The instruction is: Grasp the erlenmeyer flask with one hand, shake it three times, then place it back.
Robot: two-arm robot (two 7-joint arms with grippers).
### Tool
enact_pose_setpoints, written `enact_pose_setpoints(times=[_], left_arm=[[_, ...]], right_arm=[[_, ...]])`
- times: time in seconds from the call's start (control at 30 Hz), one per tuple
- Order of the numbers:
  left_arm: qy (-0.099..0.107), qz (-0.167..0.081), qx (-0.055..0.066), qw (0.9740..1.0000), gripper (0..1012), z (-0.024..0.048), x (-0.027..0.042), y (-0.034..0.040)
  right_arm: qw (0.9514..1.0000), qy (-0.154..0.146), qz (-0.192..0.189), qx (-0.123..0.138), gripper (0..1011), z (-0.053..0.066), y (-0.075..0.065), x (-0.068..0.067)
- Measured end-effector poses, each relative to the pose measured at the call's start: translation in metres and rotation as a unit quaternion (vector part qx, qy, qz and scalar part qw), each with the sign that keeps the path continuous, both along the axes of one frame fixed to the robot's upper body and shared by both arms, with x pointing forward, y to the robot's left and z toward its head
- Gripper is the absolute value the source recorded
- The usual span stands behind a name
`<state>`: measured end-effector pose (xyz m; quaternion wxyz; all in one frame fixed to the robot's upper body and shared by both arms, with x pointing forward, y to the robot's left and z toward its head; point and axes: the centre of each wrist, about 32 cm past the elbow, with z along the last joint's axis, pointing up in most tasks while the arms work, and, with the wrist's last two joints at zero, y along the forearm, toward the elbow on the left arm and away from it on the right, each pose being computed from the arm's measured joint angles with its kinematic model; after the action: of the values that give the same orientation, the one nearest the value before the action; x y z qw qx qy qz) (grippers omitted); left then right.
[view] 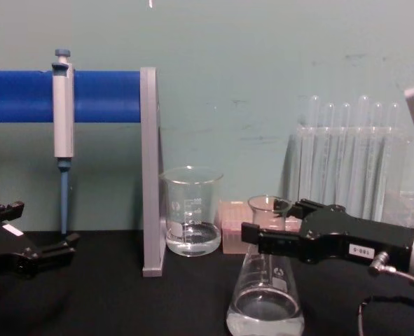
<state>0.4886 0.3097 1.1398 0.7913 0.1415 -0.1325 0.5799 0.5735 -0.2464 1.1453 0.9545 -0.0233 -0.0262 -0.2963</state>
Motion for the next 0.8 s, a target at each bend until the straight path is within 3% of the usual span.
enact_pose_setpoints(times=[0.33,0.47,0.63,0.8], left_arm=[[0.000,0.000,0.000,1.0000,1001,0.0000,0.0000,0.0000],[0.000,0.000,0.000,1.0000,1001,0.0000,0.0000,0.0000],[0.000,0.000,0.000,1.0000,1001,0.0000,0.0000,0.0000],[0.000,0.000,0.000,1.0000,1001,0.0000,0.0000,0.0000]], right_arm=[[1.0000,0.000,0.000,0.000,707,0.0000,0.0000,0.0000],[1.0000,0.000,0.000,0.000,543,0.0000,0.0000,0.0000],[1.0000,0.000,0.000,0.000,450,0.0000,0.0000,0.0000],[1.0000,0.000,0.000,0.000,449,0.0000,0.0000,0.0000]])
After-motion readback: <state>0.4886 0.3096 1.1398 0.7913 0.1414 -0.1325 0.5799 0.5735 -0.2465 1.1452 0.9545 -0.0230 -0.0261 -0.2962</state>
